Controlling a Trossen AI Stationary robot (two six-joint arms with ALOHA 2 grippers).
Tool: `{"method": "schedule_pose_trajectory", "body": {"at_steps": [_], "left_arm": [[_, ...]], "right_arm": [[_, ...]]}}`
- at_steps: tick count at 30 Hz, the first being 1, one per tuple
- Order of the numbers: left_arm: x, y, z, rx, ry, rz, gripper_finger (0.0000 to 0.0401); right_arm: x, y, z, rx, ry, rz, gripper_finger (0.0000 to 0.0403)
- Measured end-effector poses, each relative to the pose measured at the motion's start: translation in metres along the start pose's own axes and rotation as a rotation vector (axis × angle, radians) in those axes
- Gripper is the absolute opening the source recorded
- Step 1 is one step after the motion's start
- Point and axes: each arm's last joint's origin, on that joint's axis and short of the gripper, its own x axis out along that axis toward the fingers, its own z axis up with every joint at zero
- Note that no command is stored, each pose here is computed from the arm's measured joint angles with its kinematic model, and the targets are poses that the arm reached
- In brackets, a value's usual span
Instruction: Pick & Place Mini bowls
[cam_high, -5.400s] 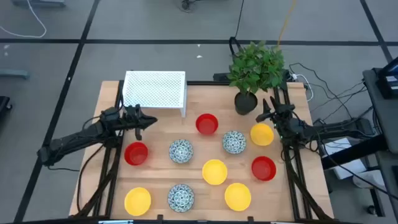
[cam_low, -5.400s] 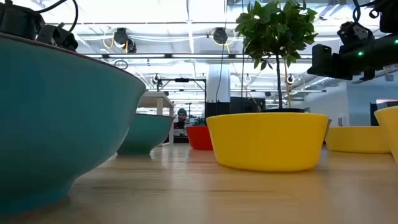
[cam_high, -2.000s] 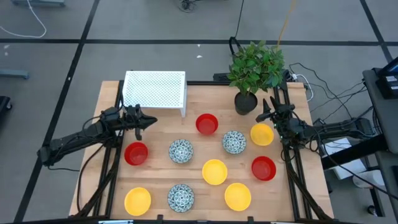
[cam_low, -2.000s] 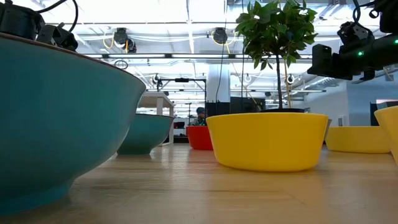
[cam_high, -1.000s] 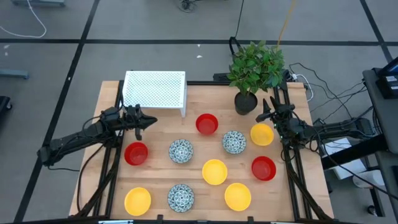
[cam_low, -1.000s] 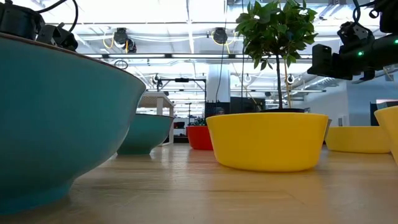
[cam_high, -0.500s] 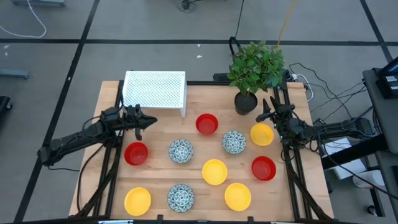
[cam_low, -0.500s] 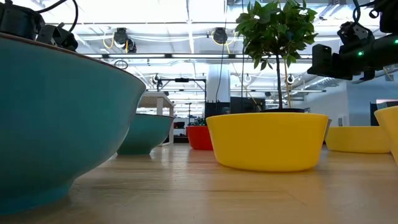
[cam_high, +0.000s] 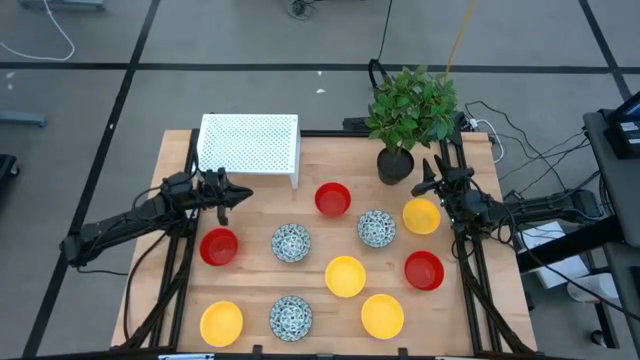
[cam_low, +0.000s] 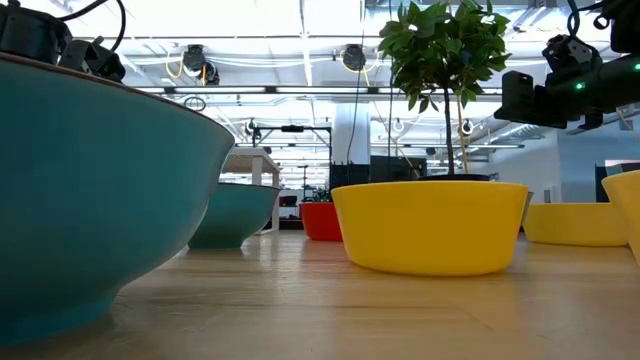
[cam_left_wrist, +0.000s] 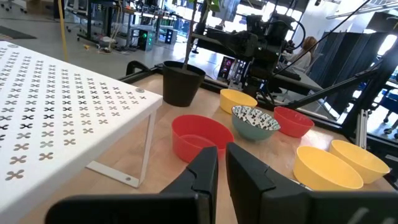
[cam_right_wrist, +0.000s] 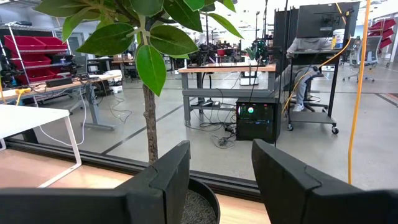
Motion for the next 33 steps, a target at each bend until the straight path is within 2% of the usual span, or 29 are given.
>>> {"method": "schedule_pose_trajectory", "body": {"at_steps": [22,30,33], "left_arm": [[0.0,0.0,0.001,0.003,-0.007,-0.002,0.0035],[-0.003,-0.004,0.022,0.057,-0.232,0.001,0.0035],[-0.006,-0.008,0.032,0.052,-0.34,-0.027,0.0035]], "right_arm": [[0.0,0.0,0.0,0.0,0.0,0.0,0.016],[0.0,0.0,0.0,0.014,-0.002,0.0,0.016],[0.0,0.0,0.001,0.107,-0.002,0.003,0.016]]}}
